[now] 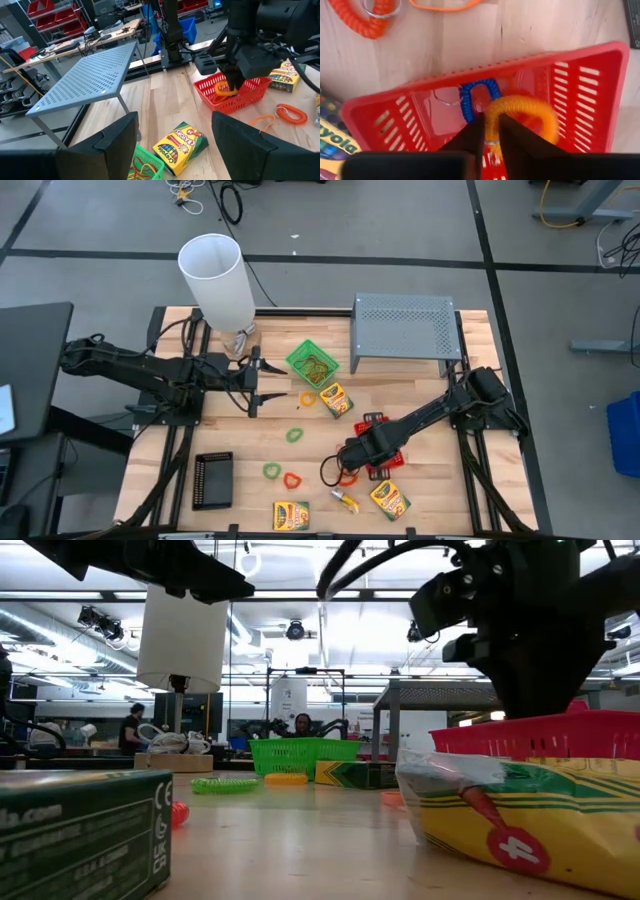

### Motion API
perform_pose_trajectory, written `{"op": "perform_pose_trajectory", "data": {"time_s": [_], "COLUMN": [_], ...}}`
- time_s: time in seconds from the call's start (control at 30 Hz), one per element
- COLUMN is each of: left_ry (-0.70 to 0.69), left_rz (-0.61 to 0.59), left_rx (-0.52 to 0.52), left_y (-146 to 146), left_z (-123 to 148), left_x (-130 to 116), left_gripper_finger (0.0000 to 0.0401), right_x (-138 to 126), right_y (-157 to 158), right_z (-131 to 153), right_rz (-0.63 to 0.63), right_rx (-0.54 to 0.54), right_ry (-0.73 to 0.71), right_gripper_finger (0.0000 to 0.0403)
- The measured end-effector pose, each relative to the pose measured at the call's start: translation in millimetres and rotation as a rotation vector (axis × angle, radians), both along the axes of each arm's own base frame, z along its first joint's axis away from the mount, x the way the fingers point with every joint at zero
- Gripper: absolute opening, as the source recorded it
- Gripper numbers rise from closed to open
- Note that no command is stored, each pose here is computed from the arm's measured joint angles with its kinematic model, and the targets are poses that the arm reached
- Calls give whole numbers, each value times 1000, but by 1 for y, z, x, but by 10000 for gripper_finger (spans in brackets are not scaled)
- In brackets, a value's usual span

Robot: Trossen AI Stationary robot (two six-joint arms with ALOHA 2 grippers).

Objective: Pick & Place Office Desk Supplies
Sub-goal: Put the yellow spring keychain into the red bin, then put the orange spring keychain into the red bin

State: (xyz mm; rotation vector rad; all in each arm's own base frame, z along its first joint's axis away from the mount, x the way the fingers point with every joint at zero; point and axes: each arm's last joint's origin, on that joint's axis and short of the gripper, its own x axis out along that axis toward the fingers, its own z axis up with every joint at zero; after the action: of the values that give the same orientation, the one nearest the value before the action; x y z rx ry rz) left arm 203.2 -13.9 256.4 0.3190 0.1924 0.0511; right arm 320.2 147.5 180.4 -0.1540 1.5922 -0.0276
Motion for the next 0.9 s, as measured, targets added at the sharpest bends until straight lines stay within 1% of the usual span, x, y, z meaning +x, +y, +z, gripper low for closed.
{"op": "perform_pose_trajectory", "data": {"time_s": [0.2,0.27,0.33,0.47,0.57,0.67,0.73,0.9], "left_ry": [3,2,3,2,2,2,2,3], "left_rz": [0,0,0,0,0,0,0,0], "left_rx": [0,0,0,0,0,0,0,0], "left_y": [0,0,0,0,0,0,0,0], "left_z": [0,0,0,0,0,0,0,0], "left_x": [0,0,0,0,0,0,0,0], "left_gripper_finger": [256,256,256,256,256,256,256,256], "right_x": [1,1,2,7,14,18,21,21], "right_y": [1,1,1,5,10,21,30,48], "right_z": [0,0,1,11,24,38,43,43], "right_rz": [-17,-20,-20,-20,0,55,97,173], "right_rx": [23,23,25,37,38,41,64,103], "right_ry": [-5,-8,-11,-49,-108,-173,-228,-306], "right_gripper_finger": [154,176,189,195,190,182,179,179]}}
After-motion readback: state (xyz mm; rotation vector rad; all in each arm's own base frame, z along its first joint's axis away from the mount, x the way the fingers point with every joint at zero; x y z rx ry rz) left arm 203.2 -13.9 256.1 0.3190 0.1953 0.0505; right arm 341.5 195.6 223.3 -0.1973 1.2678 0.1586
